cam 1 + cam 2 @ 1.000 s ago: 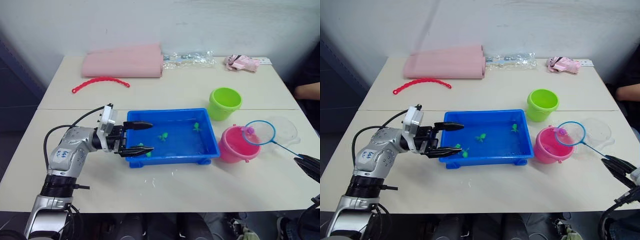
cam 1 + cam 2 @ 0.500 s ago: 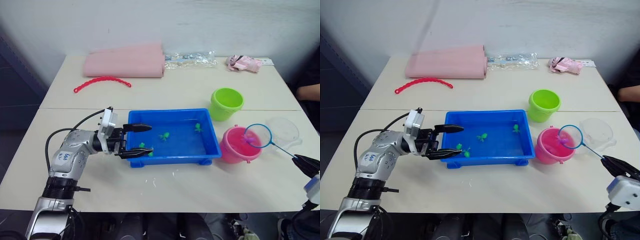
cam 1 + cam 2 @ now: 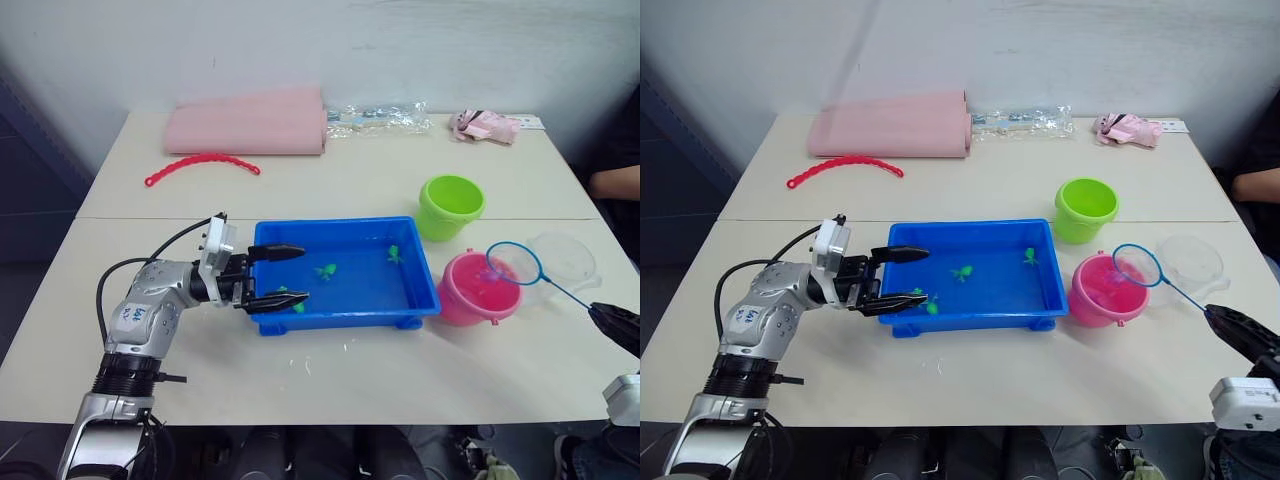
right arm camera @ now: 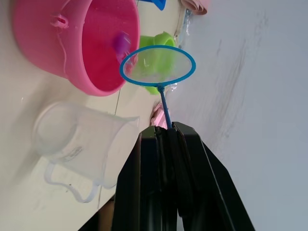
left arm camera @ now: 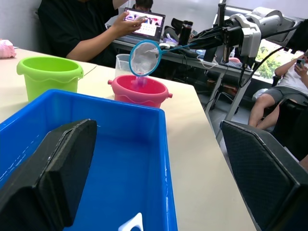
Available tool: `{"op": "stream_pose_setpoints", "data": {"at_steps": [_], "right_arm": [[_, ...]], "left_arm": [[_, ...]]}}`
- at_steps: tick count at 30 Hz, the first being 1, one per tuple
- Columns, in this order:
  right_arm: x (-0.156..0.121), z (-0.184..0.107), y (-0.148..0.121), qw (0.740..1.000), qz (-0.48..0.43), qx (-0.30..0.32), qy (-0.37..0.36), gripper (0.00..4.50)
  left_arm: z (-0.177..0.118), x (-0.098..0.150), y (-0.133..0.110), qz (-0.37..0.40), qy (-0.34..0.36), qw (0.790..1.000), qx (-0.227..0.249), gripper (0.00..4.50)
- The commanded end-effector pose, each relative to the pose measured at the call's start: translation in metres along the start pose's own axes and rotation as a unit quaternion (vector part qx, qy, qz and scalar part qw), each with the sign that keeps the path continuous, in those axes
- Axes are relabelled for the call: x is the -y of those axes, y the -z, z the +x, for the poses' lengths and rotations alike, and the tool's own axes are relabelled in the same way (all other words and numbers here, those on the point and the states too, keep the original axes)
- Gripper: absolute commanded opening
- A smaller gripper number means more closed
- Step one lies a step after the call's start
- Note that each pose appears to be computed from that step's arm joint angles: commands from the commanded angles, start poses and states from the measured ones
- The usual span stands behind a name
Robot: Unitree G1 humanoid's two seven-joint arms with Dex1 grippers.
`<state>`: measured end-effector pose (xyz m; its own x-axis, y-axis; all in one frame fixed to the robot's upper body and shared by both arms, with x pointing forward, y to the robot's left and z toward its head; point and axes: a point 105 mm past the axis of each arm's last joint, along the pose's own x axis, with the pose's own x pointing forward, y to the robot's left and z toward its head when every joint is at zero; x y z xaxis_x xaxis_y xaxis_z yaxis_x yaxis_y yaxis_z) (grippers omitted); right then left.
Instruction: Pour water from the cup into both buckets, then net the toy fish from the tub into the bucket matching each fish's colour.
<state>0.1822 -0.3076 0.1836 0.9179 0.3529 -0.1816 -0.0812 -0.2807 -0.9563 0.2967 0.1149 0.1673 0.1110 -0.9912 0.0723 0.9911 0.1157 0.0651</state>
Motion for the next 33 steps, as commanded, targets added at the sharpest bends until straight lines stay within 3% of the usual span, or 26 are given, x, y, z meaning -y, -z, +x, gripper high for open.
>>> {"op": "stream_pose_setpoints", "data": {"at_steps": [1,3,5,9,12,16,18,21,26,29,33], "right_arm": [[0.008,0.001,-0.001,1.0,-0.011,0.001,0.017,0.0],[0.009,-0.001,0.002,0.999,0.012,-0.01,0.029,0.0],[0.018,-0.001,0.002,0.993,0.092,-0.009,0.07,0.0],[0.032,0.008,-0.007,0.939,0.32,0.036,0.125,0.0],[0.043,0.021,-0.034,0.846,0.507,0.124,0.105,0.0],[0.054,0.046,-0.062,0.749,0.64,0.172,0.02,0.0],[0.054,0.059,-0.072,0.712,0.68,0.175,-0.029,0.0],[0.043,0.08,-0.074,0.696,0.703,0.114,-0.088,0.0],[0.035,0.106,-0.088,0.656,0.733,0.087,-0.156,0.0],[0.017,0.115,-0.094,0.598,0.769,0.028,-0.223,0.0],[0.009,0.121,-0.094,0.576,0.776,-0.025,-0.254,0.0]], "left_arm": [[0.003,-0.002,-0.013,0.024,0.0,1.0,0.008,4.45],[0.004,-0.003,-0.015,0.026,-0.001,1.0,0.007,4.45],[0.003,-0.003,-0.016,0.027,-0.005,1.0,0.006,4.45],[0.0,-0.002,-0.016,0.026,-0.011,1.0,0.003,4.45],[-0.005,-0.003,-0.018,0.031,-0.026,0.999,0.0,4.45],[-0.011,-0.001,-0.02,0.034,-0.041,0.999,-0.006,4.45],[-0.013,0.0,-0.021,0.036,-0.048,0.998,-0.008,4.45],[-0.018,0.003,-0.024,0.042,-0.064,0.997,-0.01,4.45],[-0.026,0.007,-0.027,0.051,-0.094,0.994,-0.017,4.45],[-0.029,0.009,-0.031,0.058,-0.108,0.992,-0.016,4.45],[-0.032,0.011,-0.032,0.06,-0.118,0.991,-0.02,4.45]]}}
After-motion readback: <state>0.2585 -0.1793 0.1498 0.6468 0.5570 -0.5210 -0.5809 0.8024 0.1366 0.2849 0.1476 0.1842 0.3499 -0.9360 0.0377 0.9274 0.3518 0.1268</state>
